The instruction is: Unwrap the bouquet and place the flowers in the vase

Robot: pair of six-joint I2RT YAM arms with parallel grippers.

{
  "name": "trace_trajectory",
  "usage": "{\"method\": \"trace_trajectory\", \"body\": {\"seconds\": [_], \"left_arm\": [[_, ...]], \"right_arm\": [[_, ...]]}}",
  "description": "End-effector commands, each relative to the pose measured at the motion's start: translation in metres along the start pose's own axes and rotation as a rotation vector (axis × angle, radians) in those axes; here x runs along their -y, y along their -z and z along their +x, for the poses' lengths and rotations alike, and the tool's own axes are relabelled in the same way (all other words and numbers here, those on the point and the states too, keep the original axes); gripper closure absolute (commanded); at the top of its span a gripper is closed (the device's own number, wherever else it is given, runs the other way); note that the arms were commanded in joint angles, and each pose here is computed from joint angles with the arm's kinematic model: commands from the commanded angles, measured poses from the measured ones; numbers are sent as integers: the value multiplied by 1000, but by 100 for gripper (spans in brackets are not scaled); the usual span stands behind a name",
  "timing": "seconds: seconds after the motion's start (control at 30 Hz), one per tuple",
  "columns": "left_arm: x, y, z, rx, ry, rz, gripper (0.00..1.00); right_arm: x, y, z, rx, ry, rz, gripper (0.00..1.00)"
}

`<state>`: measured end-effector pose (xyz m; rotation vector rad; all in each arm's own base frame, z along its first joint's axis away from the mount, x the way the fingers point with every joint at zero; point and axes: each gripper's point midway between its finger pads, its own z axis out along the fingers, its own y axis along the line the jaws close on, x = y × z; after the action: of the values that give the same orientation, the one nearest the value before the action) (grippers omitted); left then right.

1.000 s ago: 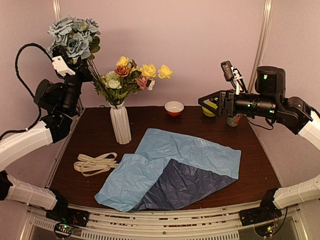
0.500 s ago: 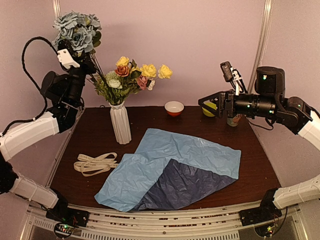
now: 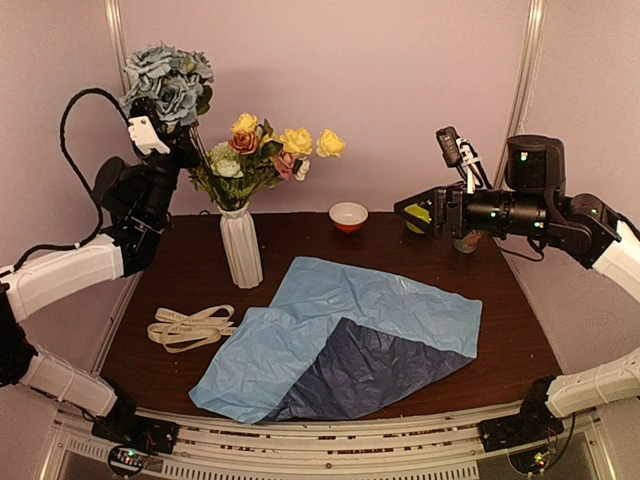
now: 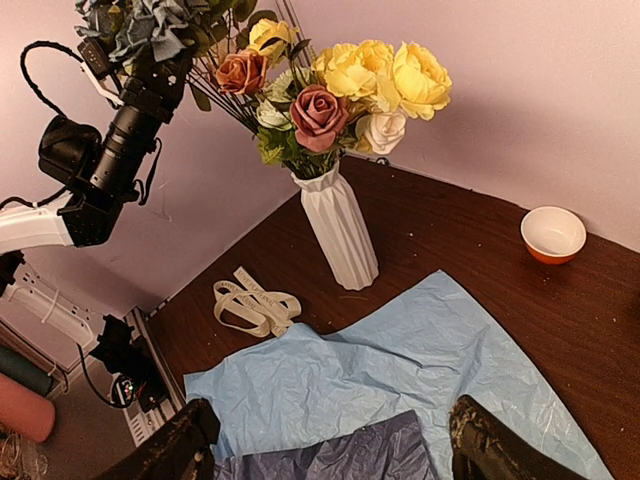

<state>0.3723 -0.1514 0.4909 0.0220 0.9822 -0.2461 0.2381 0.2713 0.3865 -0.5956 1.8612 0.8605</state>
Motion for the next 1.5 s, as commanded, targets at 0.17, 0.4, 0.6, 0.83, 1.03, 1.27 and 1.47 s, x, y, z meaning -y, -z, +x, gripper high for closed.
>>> {"method": "trace_trajectory", "body": {"seconds": [0.17,0.4,0.6,0.83,1.03,1.27,1.47], "left_arm": [[-10,45,92,-220,8,-7,100],[-12,51,124,-294,18,-25,100],[-5,35,127,-301,6,-13,100],[18,26,142,-344,68,86,90],[26,16,140,-351,77,102,75],[19,17,133,-353,59,67,67],[9,21,119,-372,70,14,43]], "right_arm": [[4,-6,14,-38,9,15,20],[3,-7,13,-36,10,12,20],[4,-4,12,-29,3,13,20],[5,2,12,-13,-7,20,20],[5,5,12,-5,-17,21,20],[5,9,11,6,-16,26,19],[3,9,10,11,-13,18,19]]}}
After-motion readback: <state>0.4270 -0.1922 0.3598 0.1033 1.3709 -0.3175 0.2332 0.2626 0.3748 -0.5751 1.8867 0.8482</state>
